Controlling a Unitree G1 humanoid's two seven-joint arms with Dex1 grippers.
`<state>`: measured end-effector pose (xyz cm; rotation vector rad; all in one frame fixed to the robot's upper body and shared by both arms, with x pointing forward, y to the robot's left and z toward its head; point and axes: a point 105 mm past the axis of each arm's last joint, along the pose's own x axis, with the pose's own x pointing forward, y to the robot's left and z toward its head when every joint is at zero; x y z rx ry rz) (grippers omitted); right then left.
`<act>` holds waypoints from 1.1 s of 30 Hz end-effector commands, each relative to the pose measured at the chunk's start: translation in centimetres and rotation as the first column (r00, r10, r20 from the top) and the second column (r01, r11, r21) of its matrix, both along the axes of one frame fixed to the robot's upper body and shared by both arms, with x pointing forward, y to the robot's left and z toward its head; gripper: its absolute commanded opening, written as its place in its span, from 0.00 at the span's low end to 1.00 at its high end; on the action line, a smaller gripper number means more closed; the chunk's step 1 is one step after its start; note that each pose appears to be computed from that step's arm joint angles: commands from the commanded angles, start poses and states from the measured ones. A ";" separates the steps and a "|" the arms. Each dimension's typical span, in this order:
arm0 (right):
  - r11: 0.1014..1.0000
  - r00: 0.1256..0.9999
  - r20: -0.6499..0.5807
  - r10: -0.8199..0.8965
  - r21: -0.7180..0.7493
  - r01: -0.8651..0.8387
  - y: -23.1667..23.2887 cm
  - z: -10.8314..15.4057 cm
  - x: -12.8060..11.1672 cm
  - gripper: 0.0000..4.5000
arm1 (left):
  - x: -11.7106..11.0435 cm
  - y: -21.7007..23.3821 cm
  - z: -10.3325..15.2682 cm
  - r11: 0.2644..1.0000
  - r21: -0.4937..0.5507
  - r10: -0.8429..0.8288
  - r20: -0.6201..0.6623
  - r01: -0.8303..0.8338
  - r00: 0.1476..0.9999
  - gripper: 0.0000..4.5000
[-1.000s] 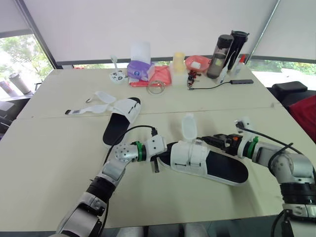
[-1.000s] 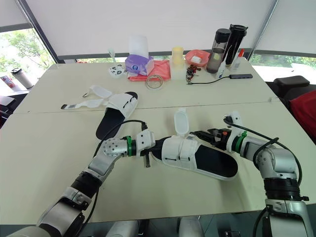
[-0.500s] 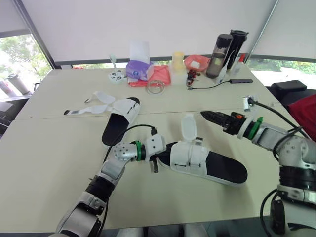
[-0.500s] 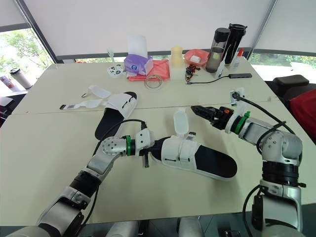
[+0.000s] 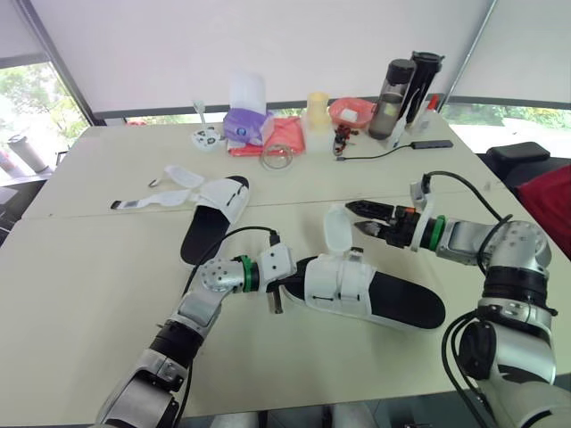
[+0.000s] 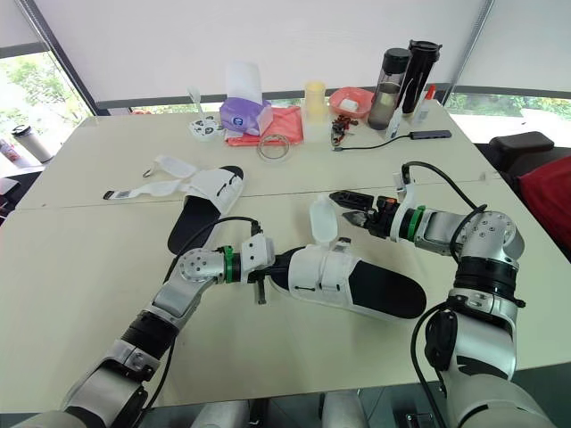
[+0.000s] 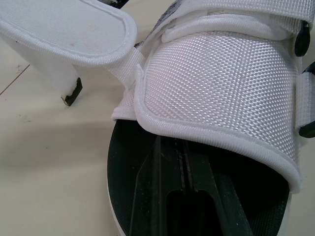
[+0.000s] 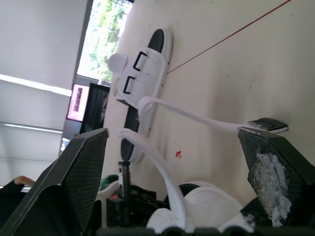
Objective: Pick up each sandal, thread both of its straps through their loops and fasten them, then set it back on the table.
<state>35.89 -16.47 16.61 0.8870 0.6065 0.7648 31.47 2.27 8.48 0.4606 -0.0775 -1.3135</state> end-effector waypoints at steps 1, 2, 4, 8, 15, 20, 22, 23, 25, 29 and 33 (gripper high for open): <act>0.996 0.999 0.050 -0.020 0.083 0.016 0.9 2.3 1.3 0.99 | 0.0 0.0 -1.1 0.999 0.033 0.015 -0.013 -0.015 1.000 0.00; 0.995 0.998 0.049 -0.038 0.096 0.033 1.1 2.5 1.9 0.99 | 0.0 -0.1 -1.1 0.999 0.033 0.015 -0.011 -0.015 1.000 0.00; 0.990 0.997 0.045 -0.061 0.130 0.055 1.5 3.1 2.8 0.99 | 0.0 -0.2 -1.1 0.999 0.032 0.016 -0.009 -0.016 1.000 0.00; 0.987 0.997 0.003 -0.083 0.139 0.082 2.4 3.0 4.2 0.99 | 0.2 -0.2 -1.0 0.999 0.024 0.027 0.001 -0.027 1.000 0.00; 0.994 0.995 -0.023 -0.095 0.045 0.096 2.5 1.8 4.6 0.61 | 0.4 -0.1 -1.2 0.999 0.017 0.051 0.004 -0.051 0.999 0.00; 0.993 0.990 0.093 -0.106 -0.038 0.110 1.2 2.6 4.2 0.28 | 0.3 0.0 -1.3 0.998 0.013 0.057 -0.001 -0.057 0.998 0.00; 0.982 0.974 0.183 -0.133 -0.106 0.154 -0.1 3.1 4.0 0.28 | 0.2 0.0 -1.5 0.998 0.014 0.059 -0.004 -0.059 0.998 0.00; 0.979 0.972 0.197 -0.131 -0.129 0.159 -0.5 3.1 3.6 0.28 | 0.2 0.0 -1.5 0.998 0.015 0.059 -0.005 -0.058 0.998 0.00; 0.981 0.976 0.200 -0.087 -0.152 0.118 -0.6 2.8 2.2 0.33 | 0.2 0.0 -1.5 0.998 0.014 0.058 -0.006 -0.058 0.998 0.00; 0.992 0.985 0.169 -0.027 -0.115 0.047 0.0 2.4 -0.2 0.67 | 0.1 0.0 -1.6 0.998 0.020 0.054 -0.007 -0.054 0.999 0.00; 0.995 0.994 0.093 -0.066 -0.066 0.072 -0.5 1.7 -0.5 0.99 | 0.1 0.0 -1.7 0.999 0.023 0.049 -0.007 -0.049 0.999 0.00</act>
